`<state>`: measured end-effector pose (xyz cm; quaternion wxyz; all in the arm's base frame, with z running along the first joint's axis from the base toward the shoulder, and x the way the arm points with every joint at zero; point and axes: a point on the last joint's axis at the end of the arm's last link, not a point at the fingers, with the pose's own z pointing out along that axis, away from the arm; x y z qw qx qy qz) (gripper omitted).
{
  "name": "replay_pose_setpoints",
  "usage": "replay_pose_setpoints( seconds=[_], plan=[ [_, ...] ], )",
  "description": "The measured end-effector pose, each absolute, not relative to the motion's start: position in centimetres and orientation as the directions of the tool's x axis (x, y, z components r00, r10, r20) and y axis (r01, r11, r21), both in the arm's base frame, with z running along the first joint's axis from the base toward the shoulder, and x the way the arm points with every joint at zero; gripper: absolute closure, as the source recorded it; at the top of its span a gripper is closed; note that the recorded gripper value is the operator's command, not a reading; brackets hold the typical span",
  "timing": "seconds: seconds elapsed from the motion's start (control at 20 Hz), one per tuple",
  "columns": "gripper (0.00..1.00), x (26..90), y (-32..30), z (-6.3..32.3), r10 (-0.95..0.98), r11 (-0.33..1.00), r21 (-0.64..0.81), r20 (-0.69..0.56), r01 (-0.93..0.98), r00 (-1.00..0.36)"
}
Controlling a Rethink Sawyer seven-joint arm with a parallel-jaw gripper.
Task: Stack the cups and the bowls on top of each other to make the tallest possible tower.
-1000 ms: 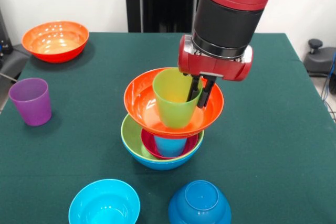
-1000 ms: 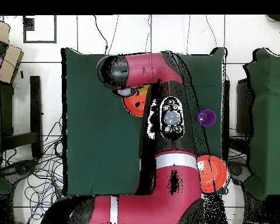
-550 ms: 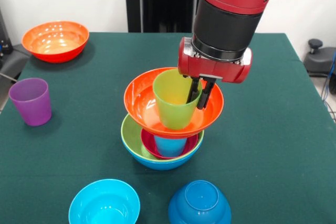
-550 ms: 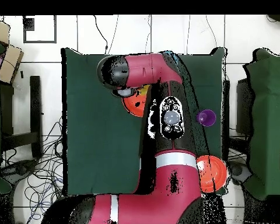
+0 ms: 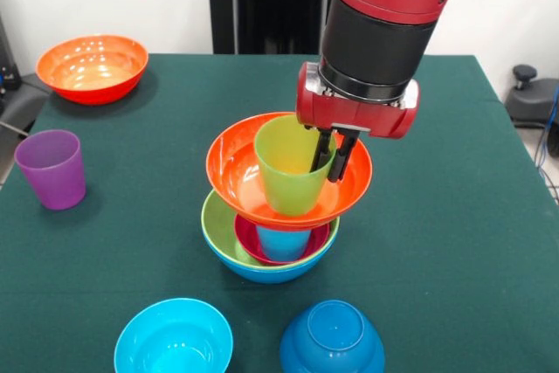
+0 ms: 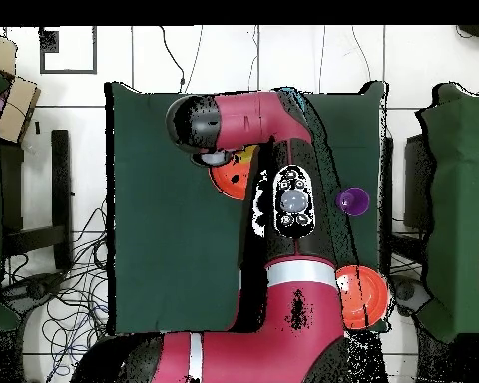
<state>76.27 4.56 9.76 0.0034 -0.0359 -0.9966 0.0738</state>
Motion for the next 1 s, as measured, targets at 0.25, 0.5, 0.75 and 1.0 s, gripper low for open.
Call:
replay_pose_setpoints(
  seconds=[0.25, 0.5, 0.75, 1.0],
  plan=[
    [1.0, 76.0, 4.6, 9.9, 0.071, 0.986, -0.148, 0.004, 0.07, -0.997],
    [1.0, 75.5, 4.6, 10.6, 0.069, 0.986, -0.15, 0.008, 0.067, -0.998],
    [1.0, 75.4, 4.7, 12.0, 0.067, 0.986, -0.153, -0.004, 0.067, -0.998],
    [1.0, 75.6, 4.5, 13.3, 0.068, 0.985, -0.157, -0.021, 0.07, -0.997]
  ],
)
